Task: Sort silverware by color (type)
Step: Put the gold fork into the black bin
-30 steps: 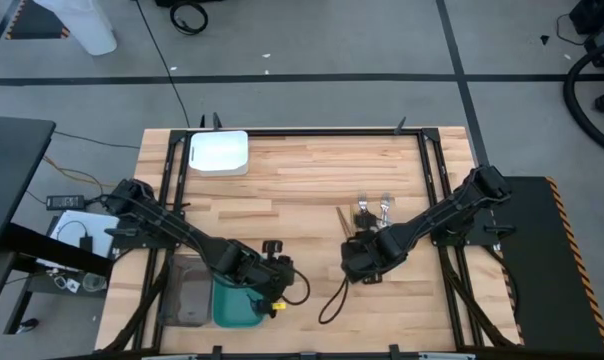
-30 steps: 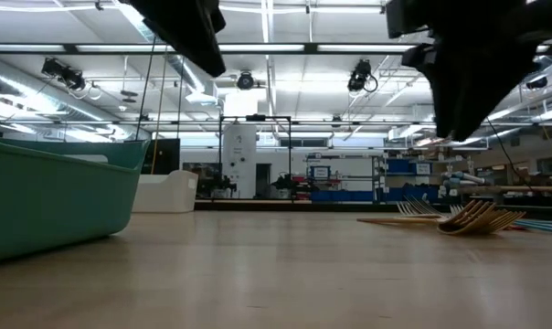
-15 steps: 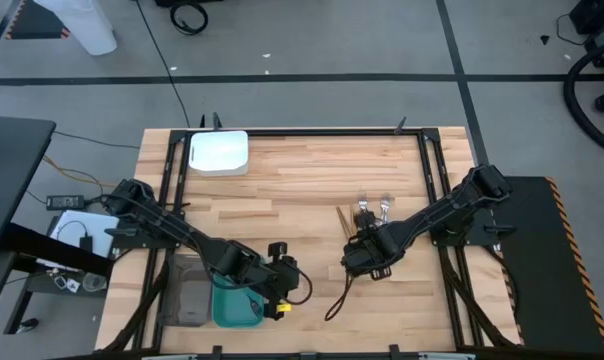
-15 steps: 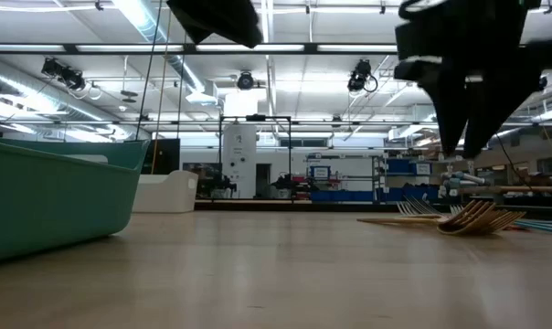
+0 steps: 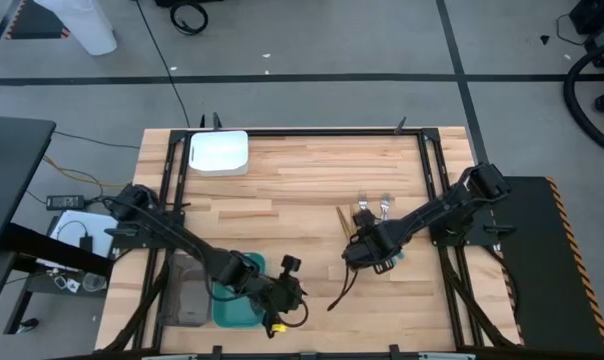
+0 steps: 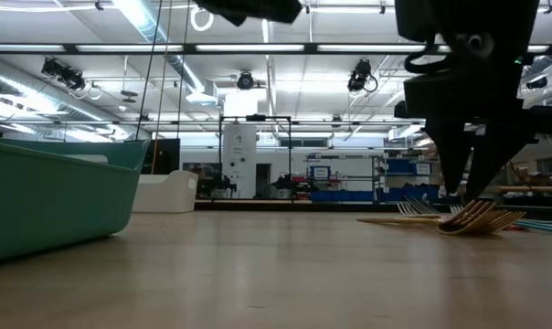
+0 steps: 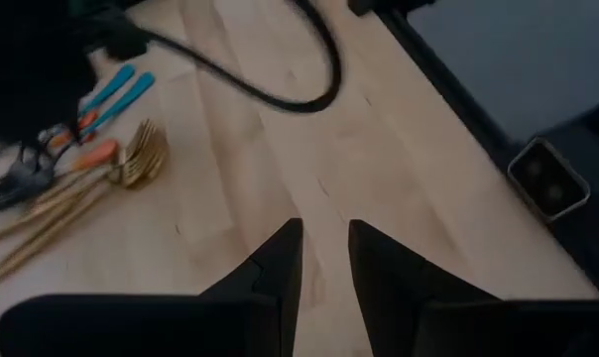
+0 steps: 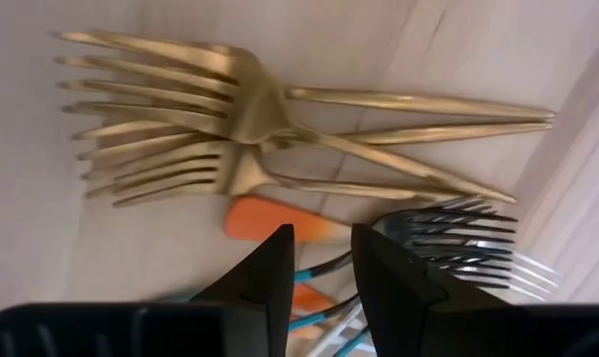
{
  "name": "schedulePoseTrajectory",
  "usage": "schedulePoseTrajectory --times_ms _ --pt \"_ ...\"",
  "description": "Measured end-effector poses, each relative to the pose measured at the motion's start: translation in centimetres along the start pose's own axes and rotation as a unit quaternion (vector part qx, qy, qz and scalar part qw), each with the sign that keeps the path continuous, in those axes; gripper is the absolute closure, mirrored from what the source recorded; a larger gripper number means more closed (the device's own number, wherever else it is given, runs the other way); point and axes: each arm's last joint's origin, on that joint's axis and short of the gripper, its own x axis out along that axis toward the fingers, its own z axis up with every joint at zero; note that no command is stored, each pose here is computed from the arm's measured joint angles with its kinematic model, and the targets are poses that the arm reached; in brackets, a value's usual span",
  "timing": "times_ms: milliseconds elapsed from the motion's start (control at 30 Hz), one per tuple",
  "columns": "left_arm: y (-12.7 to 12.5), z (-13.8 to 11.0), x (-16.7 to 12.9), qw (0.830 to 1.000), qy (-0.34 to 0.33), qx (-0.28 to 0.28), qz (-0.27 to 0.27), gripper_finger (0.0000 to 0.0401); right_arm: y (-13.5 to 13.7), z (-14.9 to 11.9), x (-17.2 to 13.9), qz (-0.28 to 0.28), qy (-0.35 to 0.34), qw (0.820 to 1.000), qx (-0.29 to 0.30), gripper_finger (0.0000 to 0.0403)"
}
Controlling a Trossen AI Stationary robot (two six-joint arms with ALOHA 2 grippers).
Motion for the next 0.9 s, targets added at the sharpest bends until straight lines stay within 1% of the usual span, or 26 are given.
schedulePoseTrajectory --times_ms 100,200,333,400,433,500,567,700,800,900 --pt "0.9 -0.9 0.5 1.0 0.012 0.017 0.008 0.0308 -0.6 0.0 0.0 0.003 -0.005 1.0 -0.005 0.0295" --pt "1.8 -1.2 0.7 0.999 0.028 0.022 0.017 0.0308 -0.9 0.1 -0.2 0.008 -0.017 0.999 -0.038 0.0297" --pt "2.7 -1.4 0.8 0.999 0.036 0.004 0.006 0.0308 -0.9 0.1 -0.2 0.015 -0.019 0.99 -0.142 0.0297" --pt "2.7 -1.4 0.9 0.999 0.035 -0.008 0.001 0.0308 -0.9 0.1 -0.2 0.01 -0.021 0.981 -0.192 0.0295" --pt "2.7 -1.4 0.9 0.999 0.036 -0.01 0.001 0.0308 -1.0 0.2 -0.2 -0.001 -0.022 0.978 -0.208 0.0294" --pt "2.7 -1.4 0.8 0.999 0.038 -0.012 0.0 0.0308 -1.1 0.5 -0.2 -0.019 -0.033 0.975 -0.22 0.0292" --pt "2.7 -1.4 0.8 0.999 0.039 -0.022 0.001 0.0308 -1.4 1.1 0.1 -0.024 -0.053 0.974 -0.219 0.029" --pt "2.7 -1.4 0.8 0.997 0.039 -0.059 0.002 0.0308 -2.0 1.3 0.5 -0.013 -0.062 0.969 -0.237 0.029" --pt "2.6 -1.5 0.8 0.996 0.041 -0.085 0.002 0.0308 -2.3 1.4 0.6 -0.011 -0.067 0.969 -0.238 0.0295" --pt "2.4 -1.5 0.8 0.995 0.044 -0.091 0.001 0.0308 -2.6 1.4 0.7 0.014 -0.076 0.969 -0.234 0.0298"
